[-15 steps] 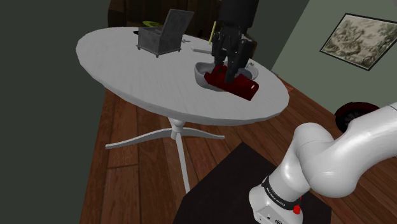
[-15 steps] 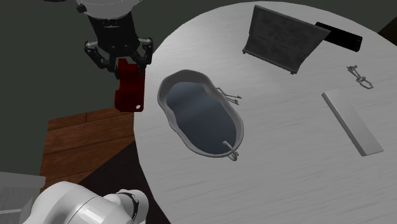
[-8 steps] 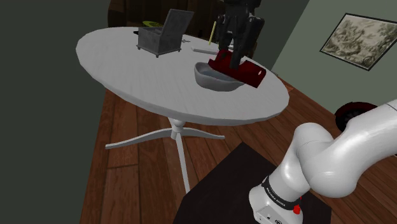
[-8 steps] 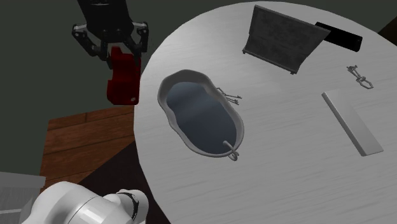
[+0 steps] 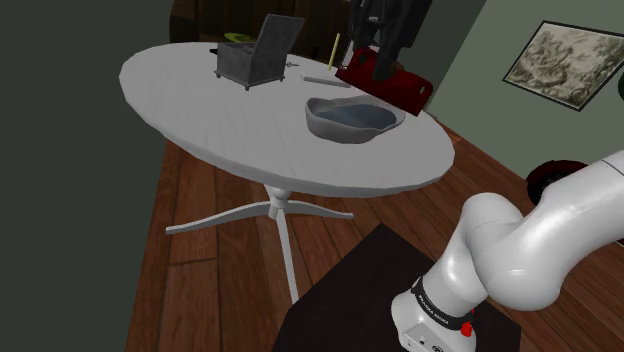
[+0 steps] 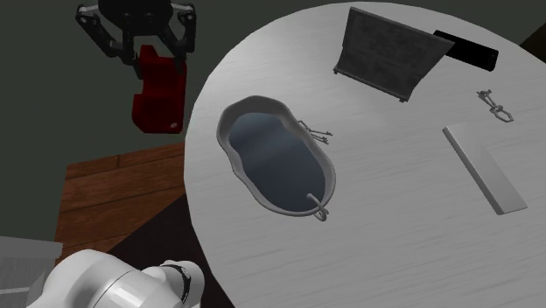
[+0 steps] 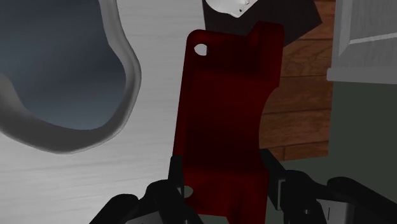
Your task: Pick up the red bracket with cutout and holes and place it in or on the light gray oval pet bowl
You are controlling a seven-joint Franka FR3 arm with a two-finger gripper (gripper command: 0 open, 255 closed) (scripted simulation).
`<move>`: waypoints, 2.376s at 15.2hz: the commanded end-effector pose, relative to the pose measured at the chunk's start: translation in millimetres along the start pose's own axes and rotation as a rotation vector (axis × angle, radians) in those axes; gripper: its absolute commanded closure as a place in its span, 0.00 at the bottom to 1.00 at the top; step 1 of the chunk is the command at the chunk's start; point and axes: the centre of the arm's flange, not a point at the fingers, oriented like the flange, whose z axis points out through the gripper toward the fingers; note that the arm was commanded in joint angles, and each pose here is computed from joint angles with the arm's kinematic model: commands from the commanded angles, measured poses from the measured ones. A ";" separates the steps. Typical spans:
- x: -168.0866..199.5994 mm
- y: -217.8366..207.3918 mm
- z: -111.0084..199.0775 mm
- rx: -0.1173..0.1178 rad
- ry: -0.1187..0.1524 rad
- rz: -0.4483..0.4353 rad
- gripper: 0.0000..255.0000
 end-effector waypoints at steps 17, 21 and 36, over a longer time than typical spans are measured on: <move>-104.7 159.6 -16.0 0.000 0.000 0.000 1.00; -103.4 162.5 4.9 0.000 0.000 0.000 1.00; -100.5 168.6 49.0 0.000 0.000 0.000 1.00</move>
